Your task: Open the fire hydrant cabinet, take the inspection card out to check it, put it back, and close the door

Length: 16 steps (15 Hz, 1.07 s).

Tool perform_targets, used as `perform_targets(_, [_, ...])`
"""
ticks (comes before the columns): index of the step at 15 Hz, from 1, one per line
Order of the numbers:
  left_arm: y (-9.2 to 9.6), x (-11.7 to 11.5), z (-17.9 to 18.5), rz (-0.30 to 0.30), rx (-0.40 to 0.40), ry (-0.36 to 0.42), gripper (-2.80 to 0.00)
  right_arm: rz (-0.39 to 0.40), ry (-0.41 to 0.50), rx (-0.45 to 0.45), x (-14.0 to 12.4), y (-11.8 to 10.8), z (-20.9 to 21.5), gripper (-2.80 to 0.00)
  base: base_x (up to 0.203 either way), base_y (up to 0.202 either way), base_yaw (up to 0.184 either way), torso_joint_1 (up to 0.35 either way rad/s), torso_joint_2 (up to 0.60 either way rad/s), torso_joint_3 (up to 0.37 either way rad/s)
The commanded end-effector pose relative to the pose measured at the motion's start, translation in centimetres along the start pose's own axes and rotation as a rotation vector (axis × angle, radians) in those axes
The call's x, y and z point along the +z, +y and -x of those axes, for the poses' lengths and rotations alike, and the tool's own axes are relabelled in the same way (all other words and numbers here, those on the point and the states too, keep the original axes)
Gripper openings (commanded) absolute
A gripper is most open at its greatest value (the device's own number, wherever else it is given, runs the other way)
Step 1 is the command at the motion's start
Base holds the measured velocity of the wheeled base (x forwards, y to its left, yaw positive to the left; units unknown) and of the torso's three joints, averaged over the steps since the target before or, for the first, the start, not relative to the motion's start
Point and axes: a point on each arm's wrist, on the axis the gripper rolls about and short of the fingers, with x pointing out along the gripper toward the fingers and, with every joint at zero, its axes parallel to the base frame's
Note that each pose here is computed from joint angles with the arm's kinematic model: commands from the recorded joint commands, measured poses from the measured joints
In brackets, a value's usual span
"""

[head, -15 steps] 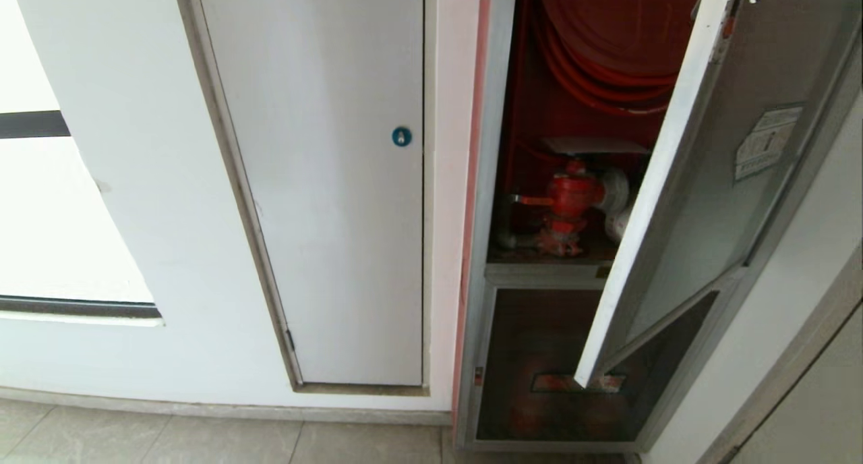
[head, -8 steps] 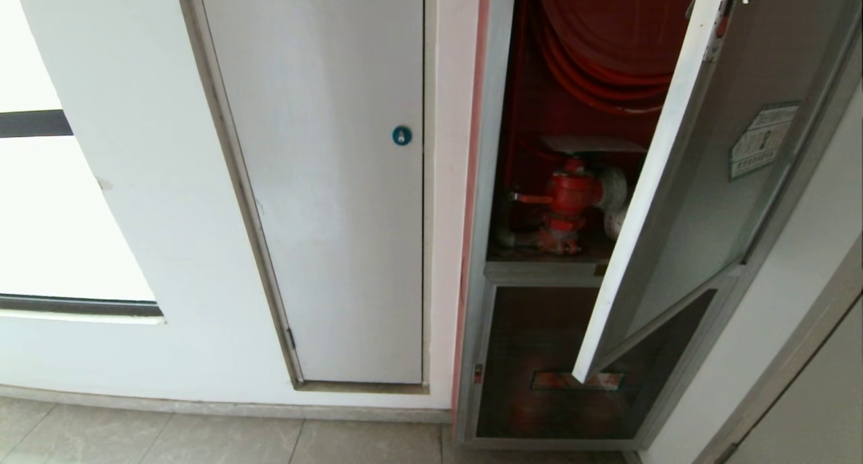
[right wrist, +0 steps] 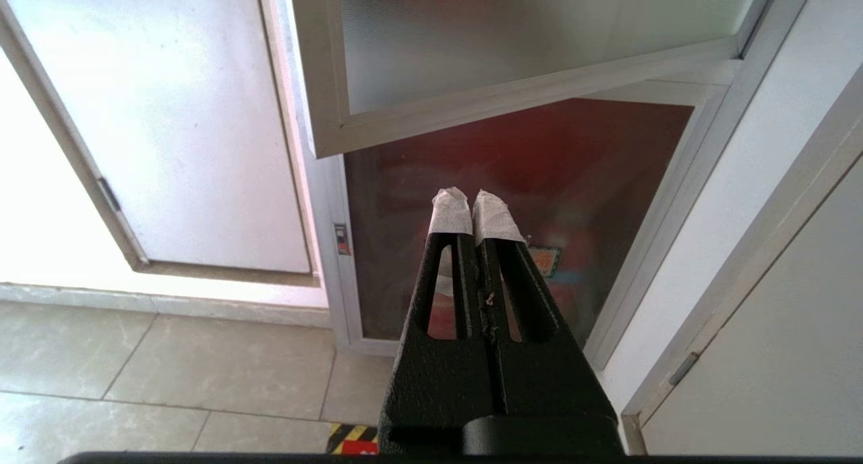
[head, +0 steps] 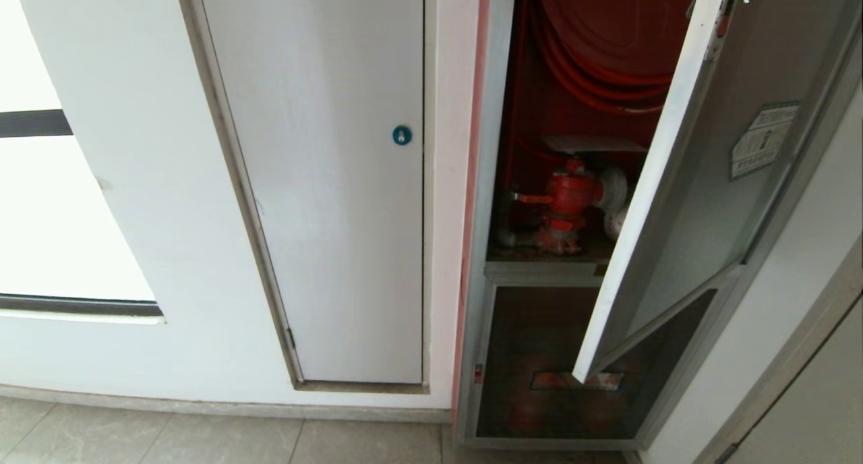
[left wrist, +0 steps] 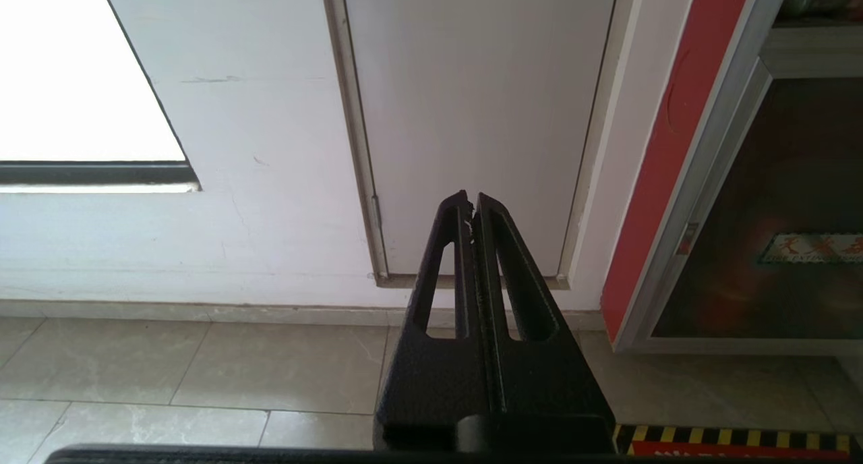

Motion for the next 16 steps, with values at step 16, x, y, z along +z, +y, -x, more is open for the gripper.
perform_targets(16, [0.00, -0.08, -0.02, 0.000, 0.000, 0.002, -2.80, 0.001, 0.000, -0.001, 0.05, 0.00, 0.00, -2.80, 0.000, 0.000, 0.000, 0.000, 0.00, 0.000])
